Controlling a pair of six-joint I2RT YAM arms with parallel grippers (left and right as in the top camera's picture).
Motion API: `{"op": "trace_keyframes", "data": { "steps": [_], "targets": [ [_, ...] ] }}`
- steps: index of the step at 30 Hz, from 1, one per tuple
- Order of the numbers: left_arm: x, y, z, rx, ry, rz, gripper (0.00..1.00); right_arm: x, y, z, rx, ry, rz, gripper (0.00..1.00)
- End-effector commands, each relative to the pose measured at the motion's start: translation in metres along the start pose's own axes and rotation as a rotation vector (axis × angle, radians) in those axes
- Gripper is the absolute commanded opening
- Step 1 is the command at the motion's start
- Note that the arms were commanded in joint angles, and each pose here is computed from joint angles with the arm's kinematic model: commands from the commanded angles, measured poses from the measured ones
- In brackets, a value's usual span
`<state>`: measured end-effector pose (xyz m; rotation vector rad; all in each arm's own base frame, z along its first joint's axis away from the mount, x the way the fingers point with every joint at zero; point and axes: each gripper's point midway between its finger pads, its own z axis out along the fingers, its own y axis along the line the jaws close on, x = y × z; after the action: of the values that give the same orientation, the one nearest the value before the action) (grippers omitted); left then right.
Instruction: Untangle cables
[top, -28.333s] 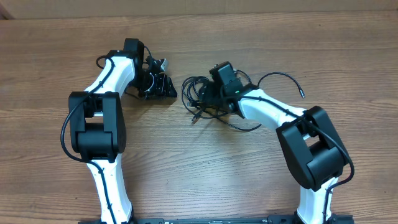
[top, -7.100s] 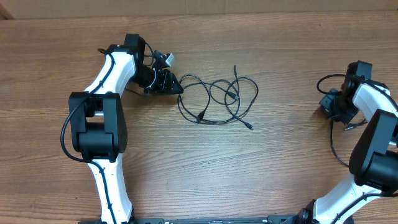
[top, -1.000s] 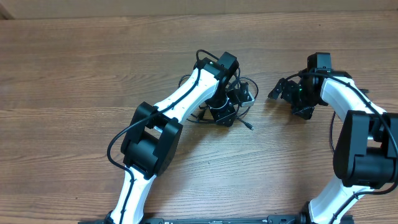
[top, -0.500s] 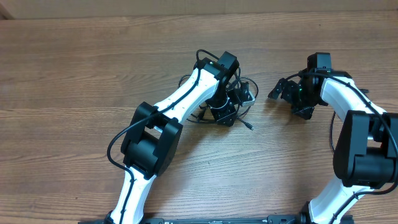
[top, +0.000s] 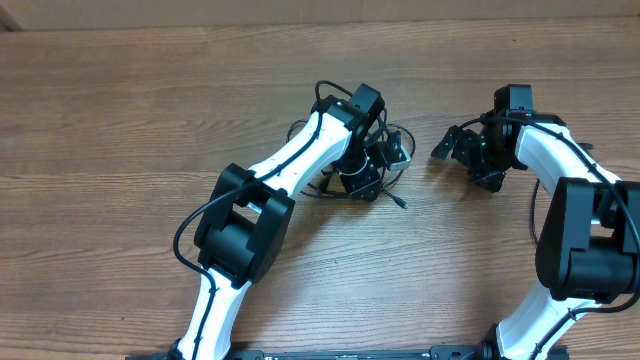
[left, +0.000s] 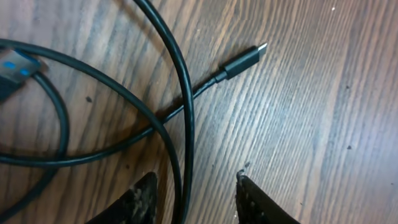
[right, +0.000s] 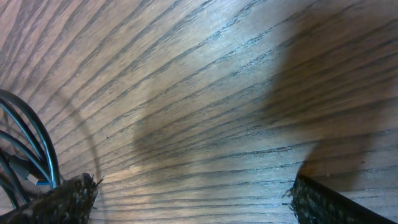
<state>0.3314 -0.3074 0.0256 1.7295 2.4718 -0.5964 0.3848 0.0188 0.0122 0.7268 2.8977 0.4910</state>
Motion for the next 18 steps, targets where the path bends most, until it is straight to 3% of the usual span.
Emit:
{"op": "trace_keyframes", "data": {
  "steps": [1,4,7,11,18],
  "targets": [
    [0.011,-0.007,0.016,0.04,0.027,-0.014,0.37,0.036,-0.021,0.036,0.053,0.137,0.038,1.0],
    [0.01,-0.007,0.017,0.038,0.022,-0.016,0.23,0.036,-0.021,0.036,0.053,0.137,0.037,1.0],
    [0.006,-0.004,0.017,0.028,0.009,-0.049,0.22,0.036,-0.021,0.036,0.053,0.137,0.037,1.0],
    [0.006,-0.004,0.016,0.027,0.008,-0.067,0.05,0.036,-0.021,0.036,0.053,0.137,0.037,1.0],
    [0.0,-0.004,0.005,0.025,0.005,-0.118,0.04,0.036,-0.021,0.036,0.053,0.137,0.037,1.0]
  ]
}}
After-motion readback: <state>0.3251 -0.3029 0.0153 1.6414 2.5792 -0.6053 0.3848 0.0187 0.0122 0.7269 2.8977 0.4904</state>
